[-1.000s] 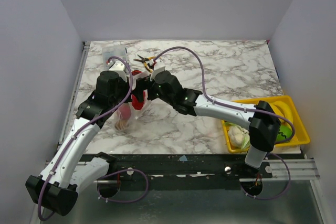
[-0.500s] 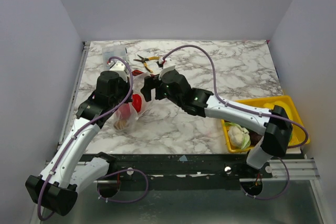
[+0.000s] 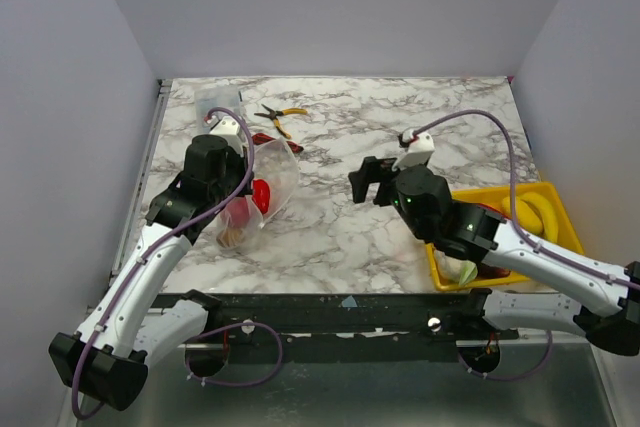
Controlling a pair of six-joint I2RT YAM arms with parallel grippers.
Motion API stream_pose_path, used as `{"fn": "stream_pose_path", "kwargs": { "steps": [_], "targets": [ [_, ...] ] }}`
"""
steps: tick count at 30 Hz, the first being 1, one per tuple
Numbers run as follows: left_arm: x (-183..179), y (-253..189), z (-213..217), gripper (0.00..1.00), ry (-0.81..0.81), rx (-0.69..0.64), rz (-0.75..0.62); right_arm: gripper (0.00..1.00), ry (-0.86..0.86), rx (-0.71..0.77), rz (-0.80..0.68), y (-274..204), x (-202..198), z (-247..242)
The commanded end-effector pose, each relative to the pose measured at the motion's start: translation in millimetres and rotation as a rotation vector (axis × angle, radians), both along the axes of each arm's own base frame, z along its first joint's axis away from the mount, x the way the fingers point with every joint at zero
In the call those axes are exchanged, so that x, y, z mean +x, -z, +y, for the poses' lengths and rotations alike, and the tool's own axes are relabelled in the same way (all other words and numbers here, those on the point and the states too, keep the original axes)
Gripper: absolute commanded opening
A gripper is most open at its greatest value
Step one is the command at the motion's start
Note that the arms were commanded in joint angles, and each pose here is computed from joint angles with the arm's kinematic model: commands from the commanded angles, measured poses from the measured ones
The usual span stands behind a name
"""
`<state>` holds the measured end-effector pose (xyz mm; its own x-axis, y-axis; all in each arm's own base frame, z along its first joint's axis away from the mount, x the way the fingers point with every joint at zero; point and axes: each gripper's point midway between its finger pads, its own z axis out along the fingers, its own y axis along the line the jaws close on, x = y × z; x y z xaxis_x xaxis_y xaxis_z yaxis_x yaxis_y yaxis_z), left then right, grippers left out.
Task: Place the food in the zip-top bag and seal the zipper
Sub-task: Place the fake fruit in the zipper food storage bag, then pick up the fake fruit from the bin.
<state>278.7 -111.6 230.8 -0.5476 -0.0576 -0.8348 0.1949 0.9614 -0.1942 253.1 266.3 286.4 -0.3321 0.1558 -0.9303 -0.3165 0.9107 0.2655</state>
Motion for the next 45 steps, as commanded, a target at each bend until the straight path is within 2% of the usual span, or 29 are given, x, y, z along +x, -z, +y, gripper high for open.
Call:
{"fn": "stream_pose_path", "kwargs": {
  "steps": [1,6,11,14,21,32,39,43,45],
  "targets": [
    [2.2,2.0,-2.6,0.00,0.008,-0.008,0.014,0.93,0.269,-0.080,0.055,36.4,-5.3,-77.5],
    [2.6,3.7,-4.2,0.00,0.015,-0.011,0.018,0.95,0.481,-0.110,0.181,77.3,-2.1,-143.8],
    [2.7,4.7,-4.4,0.00,0.015,-0.009,0.026,0.94,0.658,-0.095,0.399,124.8,9.4,-203.4],
    [2.6,4.2,-3.1,0.00,0.009,-0.007,0.019,0.91,0.690,-0.087,0.509,149.4,11.7,-216.3],
    [1.9,3.0,-3.5,0.00,0.013,-0.010,0.017,0.87,0.670,-0.077,0.660,188.7,13.8,-208.6],
    [1.1,2.6,-3.3,0.00,0.013,-0.011,0.016,0.84,0.694,-0.062,0.762,221.4,-0.4,-208.3],
    [1.5,2.9,-3.7,0.00,0.014,-0.011,0.016,0.85,0.758,-0.117,0.775,237.7,-1.7,-221.8],
    [2.0,3.7,-3.9,0.00,0.014,-0.010,0.020,0.82,0.761,-0.115,0.752,233.5,1.2,-223.2],
    [2.4,4.2,-4.3,0.00,0.015,-0.010,0.021,0.77,0.767,-0.115,0.726,227.0,2.8,-225.8]
  ]
}}
